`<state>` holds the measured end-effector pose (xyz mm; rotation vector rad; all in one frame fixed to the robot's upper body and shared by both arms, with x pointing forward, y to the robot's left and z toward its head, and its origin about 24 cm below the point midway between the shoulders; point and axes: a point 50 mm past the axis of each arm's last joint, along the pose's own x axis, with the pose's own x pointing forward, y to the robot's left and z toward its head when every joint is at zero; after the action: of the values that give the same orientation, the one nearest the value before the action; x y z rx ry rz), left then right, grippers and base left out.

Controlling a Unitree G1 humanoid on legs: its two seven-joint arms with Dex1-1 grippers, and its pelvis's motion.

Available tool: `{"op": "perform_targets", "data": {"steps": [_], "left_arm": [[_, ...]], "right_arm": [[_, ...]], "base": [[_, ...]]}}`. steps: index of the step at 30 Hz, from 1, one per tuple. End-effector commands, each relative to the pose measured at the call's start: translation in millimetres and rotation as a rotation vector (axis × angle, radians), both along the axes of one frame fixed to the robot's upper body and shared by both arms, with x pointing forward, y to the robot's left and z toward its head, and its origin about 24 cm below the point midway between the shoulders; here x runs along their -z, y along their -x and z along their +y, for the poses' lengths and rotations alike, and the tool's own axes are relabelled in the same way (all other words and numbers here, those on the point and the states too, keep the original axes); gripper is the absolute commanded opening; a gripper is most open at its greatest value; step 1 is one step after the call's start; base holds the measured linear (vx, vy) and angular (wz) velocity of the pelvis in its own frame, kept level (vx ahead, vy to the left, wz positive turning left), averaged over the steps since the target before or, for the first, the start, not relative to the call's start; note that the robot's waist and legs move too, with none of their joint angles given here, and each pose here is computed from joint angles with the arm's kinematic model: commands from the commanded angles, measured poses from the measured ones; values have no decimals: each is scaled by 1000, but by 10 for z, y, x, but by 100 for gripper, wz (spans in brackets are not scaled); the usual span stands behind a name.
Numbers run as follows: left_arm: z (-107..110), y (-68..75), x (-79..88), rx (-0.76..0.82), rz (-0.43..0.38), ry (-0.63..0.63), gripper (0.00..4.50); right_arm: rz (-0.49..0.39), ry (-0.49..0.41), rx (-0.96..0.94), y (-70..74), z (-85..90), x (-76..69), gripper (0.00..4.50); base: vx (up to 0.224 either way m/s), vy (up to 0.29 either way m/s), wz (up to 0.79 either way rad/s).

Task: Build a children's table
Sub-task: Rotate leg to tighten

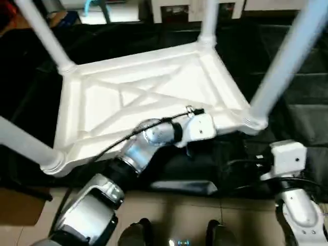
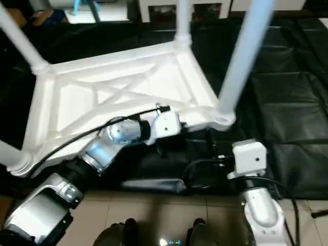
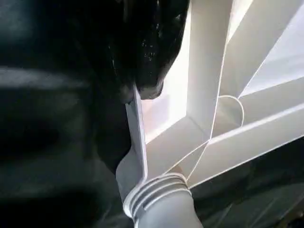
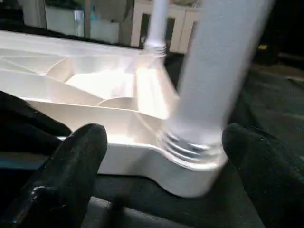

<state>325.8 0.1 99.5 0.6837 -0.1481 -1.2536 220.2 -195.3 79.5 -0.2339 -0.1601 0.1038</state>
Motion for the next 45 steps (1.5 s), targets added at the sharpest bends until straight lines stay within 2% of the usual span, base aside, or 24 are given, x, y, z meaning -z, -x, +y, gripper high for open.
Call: {"op": "perform_targets", "data": {"steps": [1, 7, 12, 17, 23, 26, 29, 30, 31, 34, 36, 39, 43, 44, 45], "left_arm": [[-169, 105, -126, 112, -67, 59, 0], [-297, 142, -212, 167, -117, 121, 0], [-329, 98, -233, 158, -155, 124, 0], [-372, 83, -342, 188, -224, 164, 0], [-374, 36, -324, 155, -210, 165, 0], [-285, -43, -286, 83, -120, 196, 0], [-176, -92, -346, 71, -31, 273, 40], [-124, -95, -412, 80, -22, 323, 40], [-124, -95, -412, 80, -22, 323, 46], [8, -71, -581, 110, -27, 435, 83], [106, -30, -661, 119, -11, 497, 83], [445, 107, -693, 114, 131, 517, 83], [876, 378, -548, 83, 310, 403, 83], [1086, 529, -465, 57, 398, 366, 83], [1110, 546, -456, 54, 409, 363, 83]], "right_arm": [[25, -10, 8, -6, 32, 21, 435], [42, -13, 26, -28, 31, 32, 435], [47, -23, 16, -38, 51, 20, 435], [55, -30, -12, 1, 104, 29, 435], [64, -30, -6, 23, 100, 34, 435], [68, -43, -29, 34, 108, 31, 435], [68, -46, -47, 28, 123, 29, 440], [68, -55, -62, 18, 142, 30, 440], [68, -55, -62, 18, 142, 30, 440], [65, -62, -110, -1, 209, 18, 440], [64, -60, -127, -6, 238, 17, 440], [58, -70, -144, -21, 279, 0, 440], [58, -91, -178, -51, 317, -20, 440], [58, -93, -208, -84, 348, -26, 440], [58, -93, -212, -88, 351, -26, 440]], "base": [[0, 0, 0], [0, 0, 0], [0, 0, 0], [0, 0, 0], [0, 0, 0], [0, 0, 0], [0, 0, 0], [0, 0, 0], [0, 0, 0], [0, 0, 0], [0, 0, 0], [0, 0, 0], [0, 0, 0], [0, 0, 0], [0, 0, 0]]}}
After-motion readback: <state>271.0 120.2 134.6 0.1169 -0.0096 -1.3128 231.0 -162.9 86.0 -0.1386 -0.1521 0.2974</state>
